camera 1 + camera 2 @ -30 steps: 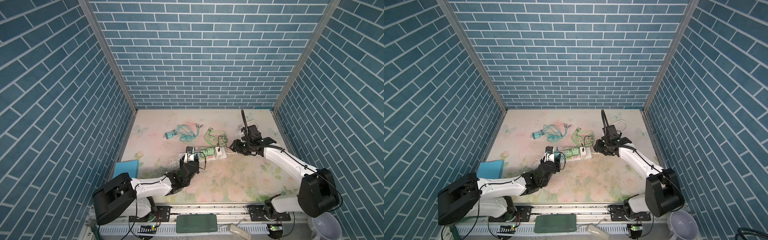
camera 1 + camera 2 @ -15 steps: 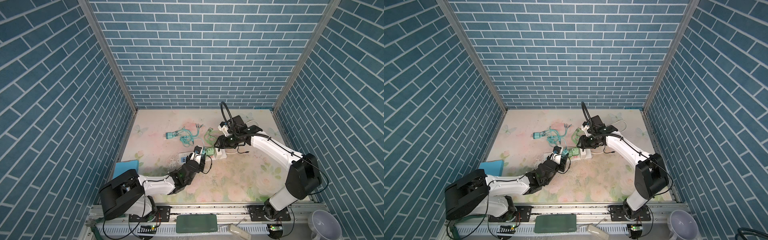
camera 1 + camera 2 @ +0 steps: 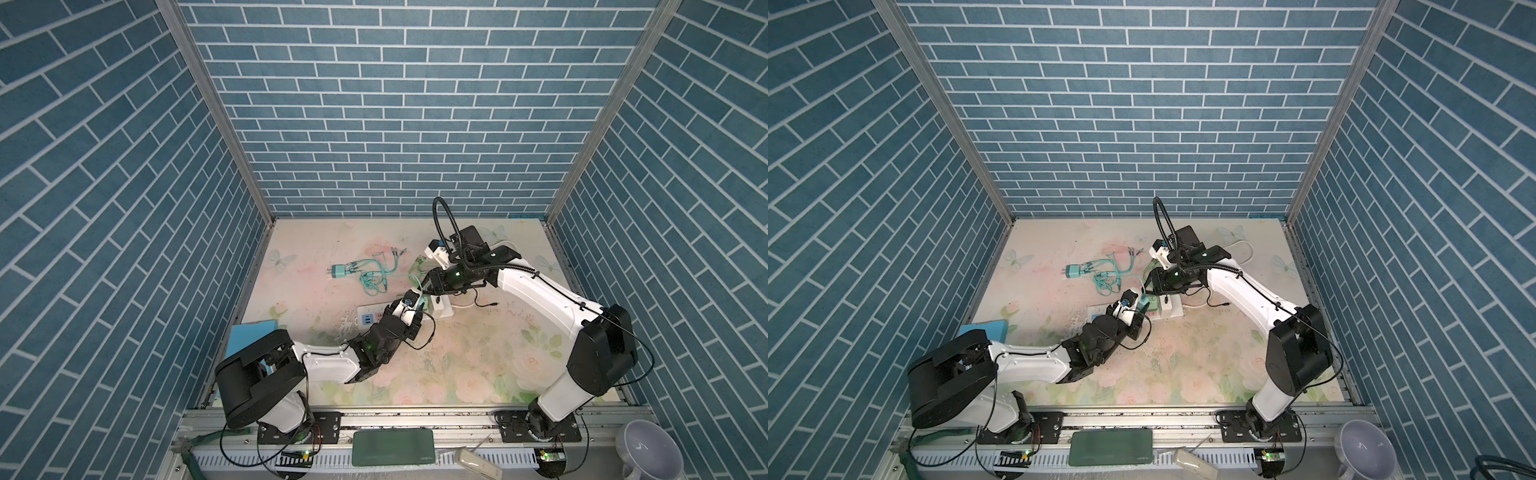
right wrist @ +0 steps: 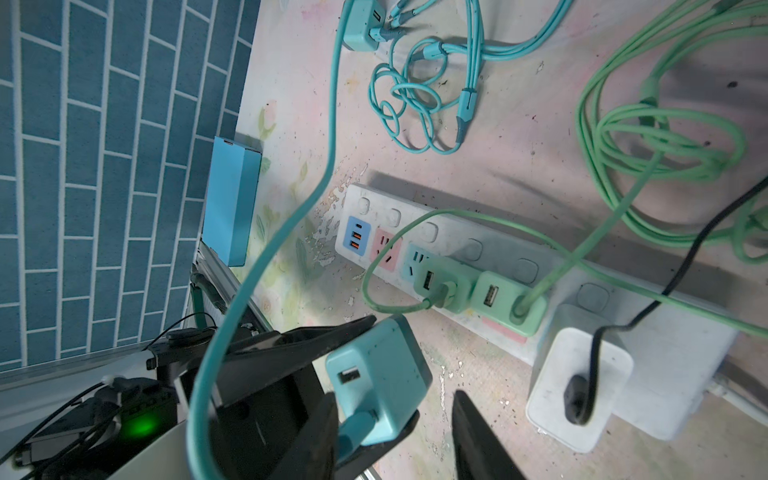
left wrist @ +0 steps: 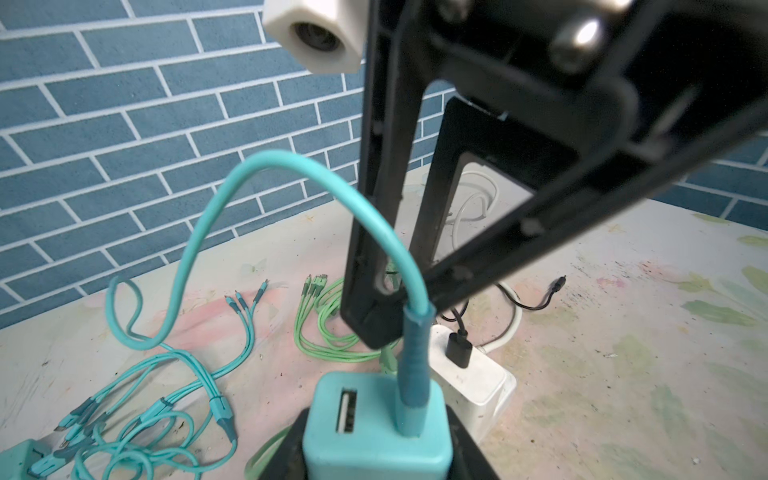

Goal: Insert the plug
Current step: 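Bring the teal charger to the right gripper while the right gripper reaches over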

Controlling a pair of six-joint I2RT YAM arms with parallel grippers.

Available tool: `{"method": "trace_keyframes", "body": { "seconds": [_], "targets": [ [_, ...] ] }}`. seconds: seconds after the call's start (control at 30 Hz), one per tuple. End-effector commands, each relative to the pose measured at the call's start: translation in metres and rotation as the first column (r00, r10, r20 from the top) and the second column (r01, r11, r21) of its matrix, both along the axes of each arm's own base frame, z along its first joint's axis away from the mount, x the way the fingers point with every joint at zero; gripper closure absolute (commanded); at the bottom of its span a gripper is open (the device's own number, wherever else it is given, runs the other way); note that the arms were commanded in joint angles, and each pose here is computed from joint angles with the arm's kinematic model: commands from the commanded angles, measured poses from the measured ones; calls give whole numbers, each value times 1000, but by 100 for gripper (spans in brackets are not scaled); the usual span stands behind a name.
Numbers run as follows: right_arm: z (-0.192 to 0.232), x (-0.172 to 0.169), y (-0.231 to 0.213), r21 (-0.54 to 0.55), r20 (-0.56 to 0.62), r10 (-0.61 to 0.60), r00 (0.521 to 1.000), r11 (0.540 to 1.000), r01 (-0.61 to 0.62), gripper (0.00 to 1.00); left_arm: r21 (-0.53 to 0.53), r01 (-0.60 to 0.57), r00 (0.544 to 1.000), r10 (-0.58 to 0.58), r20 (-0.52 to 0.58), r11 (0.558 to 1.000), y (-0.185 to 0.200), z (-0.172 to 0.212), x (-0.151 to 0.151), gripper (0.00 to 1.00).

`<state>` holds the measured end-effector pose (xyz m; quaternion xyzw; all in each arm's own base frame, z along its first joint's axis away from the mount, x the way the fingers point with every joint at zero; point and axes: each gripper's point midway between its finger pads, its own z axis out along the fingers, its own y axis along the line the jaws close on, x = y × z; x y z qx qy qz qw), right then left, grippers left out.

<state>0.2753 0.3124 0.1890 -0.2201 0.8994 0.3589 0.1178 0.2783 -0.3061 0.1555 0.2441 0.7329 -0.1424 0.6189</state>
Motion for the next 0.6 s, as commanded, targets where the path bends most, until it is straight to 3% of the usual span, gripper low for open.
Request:
{"method": "trace_keyframes", "body": {
  "seconds": [0.0, 0.2, 0.57],
  "targets": [
    [7, -15, 4, -2, 19, 66, 998, 998, -66, 55, -8, 18, 1000, -18, 22, 1000, -6, 14, -1, 95],
    [16, -5, -29, -100, 96, -18, 995, 995, 28, 51, 4, 4, 1000, -4, 6, 1000, -1, 10, -1, 95],
    [18, -30, -27, -48, 58, 50, 997, 998, -47, 51, 21, 19, 1000, -19, -2, 1000, -7, 11, 1, 95]
  ]
}}
